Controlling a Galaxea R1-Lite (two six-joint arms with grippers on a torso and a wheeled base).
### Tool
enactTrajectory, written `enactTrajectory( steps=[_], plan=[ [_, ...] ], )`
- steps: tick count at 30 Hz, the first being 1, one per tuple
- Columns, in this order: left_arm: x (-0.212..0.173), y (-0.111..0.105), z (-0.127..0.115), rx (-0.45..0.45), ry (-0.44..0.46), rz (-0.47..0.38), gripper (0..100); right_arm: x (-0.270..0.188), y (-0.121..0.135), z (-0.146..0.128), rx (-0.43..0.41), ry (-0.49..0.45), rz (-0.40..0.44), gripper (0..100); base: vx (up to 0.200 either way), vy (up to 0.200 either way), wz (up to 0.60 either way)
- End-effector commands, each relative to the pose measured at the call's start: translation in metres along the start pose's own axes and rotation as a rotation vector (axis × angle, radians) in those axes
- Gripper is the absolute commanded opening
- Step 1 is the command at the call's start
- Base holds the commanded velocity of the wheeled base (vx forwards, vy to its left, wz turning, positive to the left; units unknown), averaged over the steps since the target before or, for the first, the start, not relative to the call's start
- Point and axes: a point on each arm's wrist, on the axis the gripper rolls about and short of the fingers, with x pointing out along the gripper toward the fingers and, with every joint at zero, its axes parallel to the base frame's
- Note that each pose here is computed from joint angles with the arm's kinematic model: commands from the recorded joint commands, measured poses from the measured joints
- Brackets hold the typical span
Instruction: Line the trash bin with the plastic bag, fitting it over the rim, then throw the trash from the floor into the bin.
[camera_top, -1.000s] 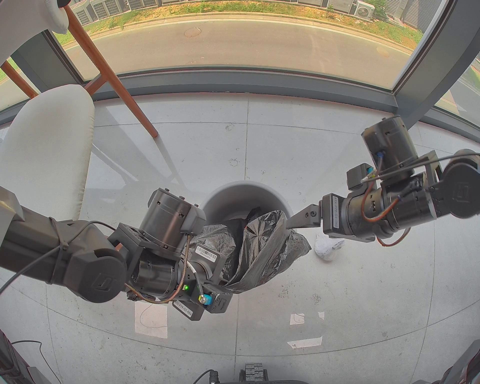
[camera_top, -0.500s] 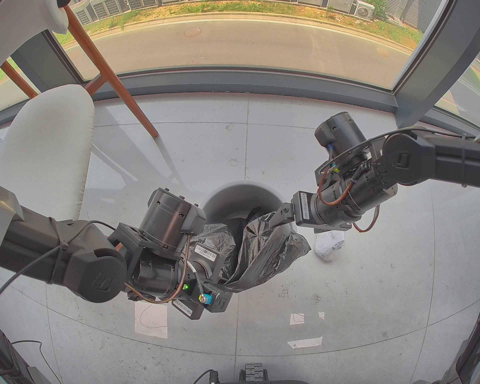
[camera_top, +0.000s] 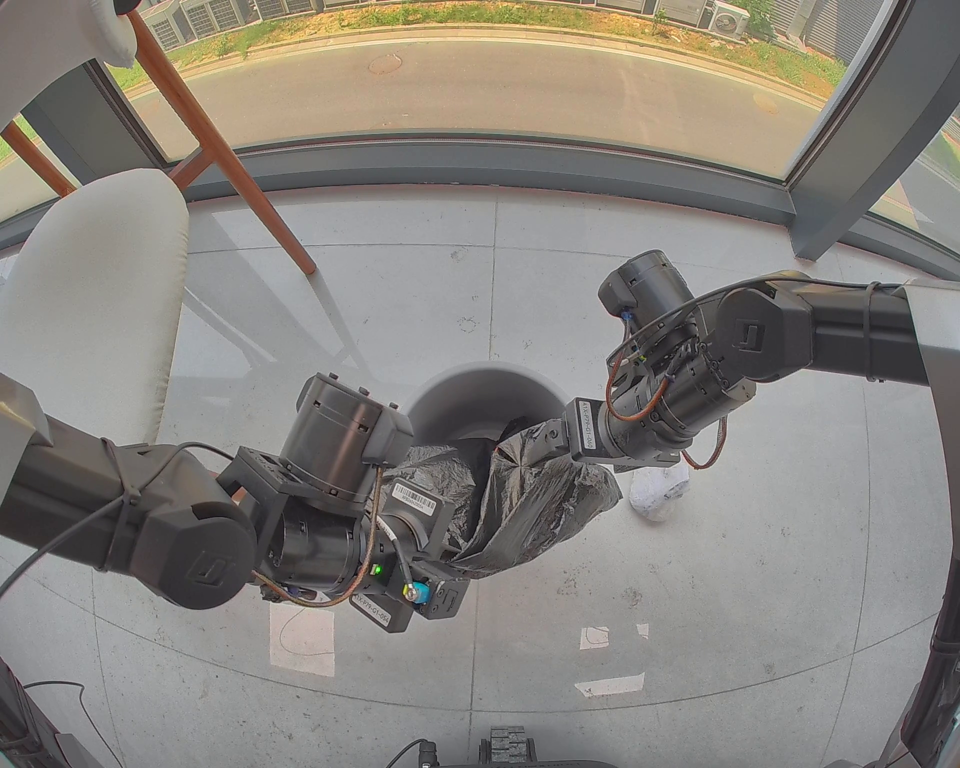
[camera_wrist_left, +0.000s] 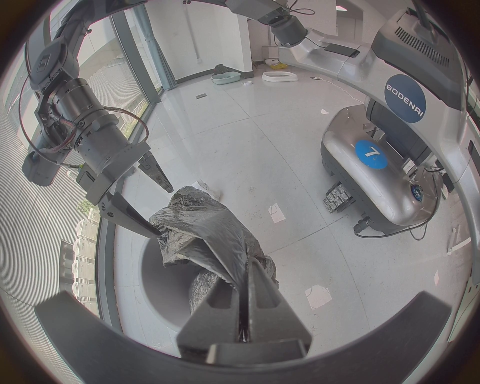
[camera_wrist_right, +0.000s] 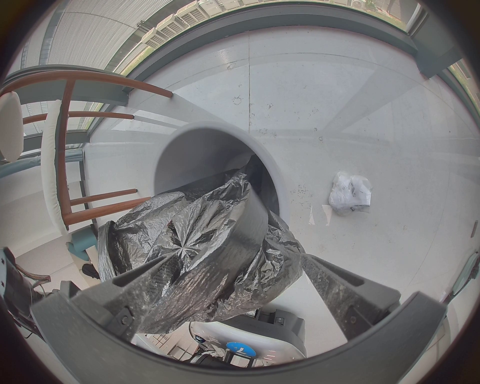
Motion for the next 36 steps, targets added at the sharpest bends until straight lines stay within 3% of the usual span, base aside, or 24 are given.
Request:
enactTrajectory(
  steps=[1,10,36],
  plan=[
    [0.001,0.000,-0.001,-0.003,0.004,0.000,0,-0.002,-0.002,-0.003,0.001,0.032,-0.019,100,0.000,0.000,0.00],
    [0.005,0.007,-0.007,-0.085,0.043,0.068,0,-0.032,-0.013,-0.012,-0.002,0.101,-0.060,100,0.000,0.000,0.00],
    [-0.006,0.008,-0.005,-0.217,0.080,0.127,0,0.008,-0.011,-0.019,-0.009,0.170,-0.101,100,0.000,0.000,0.00]
  ],
)
